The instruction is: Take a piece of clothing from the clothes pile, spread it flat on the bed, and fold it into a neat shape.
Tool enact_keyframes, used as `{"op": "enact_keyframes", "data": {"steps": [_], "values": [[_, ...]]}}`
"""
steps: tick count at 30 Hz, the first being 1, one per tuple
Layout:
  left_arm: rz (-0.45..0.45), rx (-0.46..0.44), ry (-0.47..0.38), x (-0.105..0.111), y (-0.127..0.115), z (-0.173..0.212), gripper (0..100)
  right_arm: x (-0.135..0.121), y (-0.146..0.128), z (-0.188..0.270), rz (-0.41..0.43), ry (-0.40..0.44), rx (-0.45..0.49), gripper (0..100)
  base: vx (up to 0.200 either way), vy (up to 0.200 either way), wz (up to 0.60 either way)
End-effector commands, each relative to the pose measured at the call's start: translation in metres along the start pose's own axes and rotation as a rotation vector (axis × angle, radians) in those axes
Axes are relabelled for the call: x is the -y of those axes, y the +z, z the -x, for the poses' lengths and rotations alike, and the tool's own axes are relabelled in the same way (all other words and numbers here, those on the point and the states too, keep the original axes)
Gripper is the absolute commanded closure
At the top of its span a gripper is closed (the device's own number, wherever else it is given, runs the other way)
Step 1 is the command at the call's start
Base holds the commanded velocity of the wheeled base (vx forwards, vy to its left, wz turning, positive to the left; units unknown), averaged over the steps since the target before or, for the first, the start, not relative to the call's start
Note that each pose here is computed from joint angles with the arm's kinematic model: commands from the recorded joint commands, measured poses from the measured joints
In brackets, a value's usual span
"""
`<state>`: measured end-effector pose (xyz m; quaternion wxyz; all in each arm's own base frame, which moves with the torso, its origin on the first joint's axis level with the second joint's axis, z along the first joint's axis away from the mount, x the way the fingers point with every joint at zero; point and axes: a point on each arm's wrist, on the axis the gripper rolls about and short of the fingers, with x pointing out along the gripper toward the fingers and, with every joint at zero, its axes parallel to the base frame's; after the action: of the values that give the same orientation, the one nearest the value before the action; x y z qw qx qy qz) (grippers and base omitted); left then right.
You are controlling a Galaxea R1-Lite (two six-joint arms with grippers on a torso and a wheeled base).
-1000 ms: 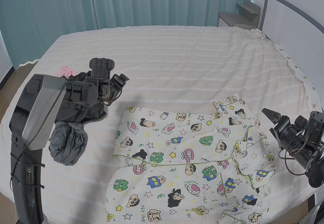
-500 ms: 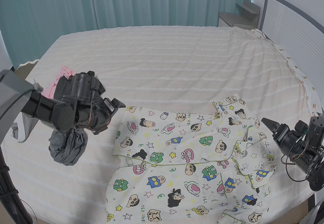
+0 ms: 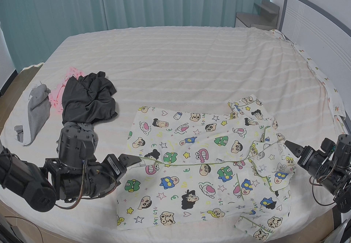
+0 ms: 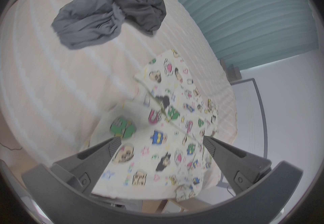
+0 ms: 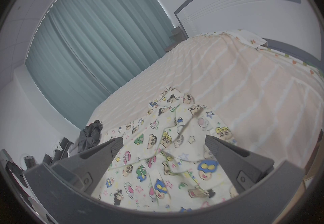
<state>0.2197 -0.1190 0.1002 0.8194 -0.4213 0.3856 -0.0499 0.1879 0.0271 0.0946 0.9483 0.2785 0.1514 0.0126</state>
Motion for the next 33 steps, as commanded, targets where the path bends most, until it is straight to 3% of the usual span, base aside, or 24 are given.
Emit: {"op": "enact_keyframes", "data": {"steps": [1,5,16,23,28,33], "values": [[-0.009,-0.027,-0.017,-0.007,-0.014,0.016,0,0.006,0.0,0.003,0.014,-0.026,-0.001,0,-0.2,0.0,0.0],[-0.016,-0.035,0.015,-0.012,-0.016,0.011,0,0.008,-0.003,0.003,0.015,-0.035,-0.021,0,-0.2,0.0,0.0],[-0.051,-0.112,0.089,-0.023,-0.035,-0.001,0,0.026,-0.013,-0.004,0.013,-0.064,-0.142,0,0.0,0.0,0.0],[-0.058,-0.095,0.198,-0.036,-0.04,-0.023,0,0.043,-0.032,-0.009,0.0,-0.09,-0.354,0,0.0,0.0,0.0],[-0.057,-0.087,0.185,-0.037,-0.041,-0.027,0,0.053,-0.044,-0.008,0.065,-0.12,-0.481,0,0.0,0.0,0.0],[-0.058,-0.087,0.185,-0.037,-0.041,-0.027,0,0.056,-0.051,0.001,0.084,-0.065,-0.612,0,0.0,0.0,0.0]]}}
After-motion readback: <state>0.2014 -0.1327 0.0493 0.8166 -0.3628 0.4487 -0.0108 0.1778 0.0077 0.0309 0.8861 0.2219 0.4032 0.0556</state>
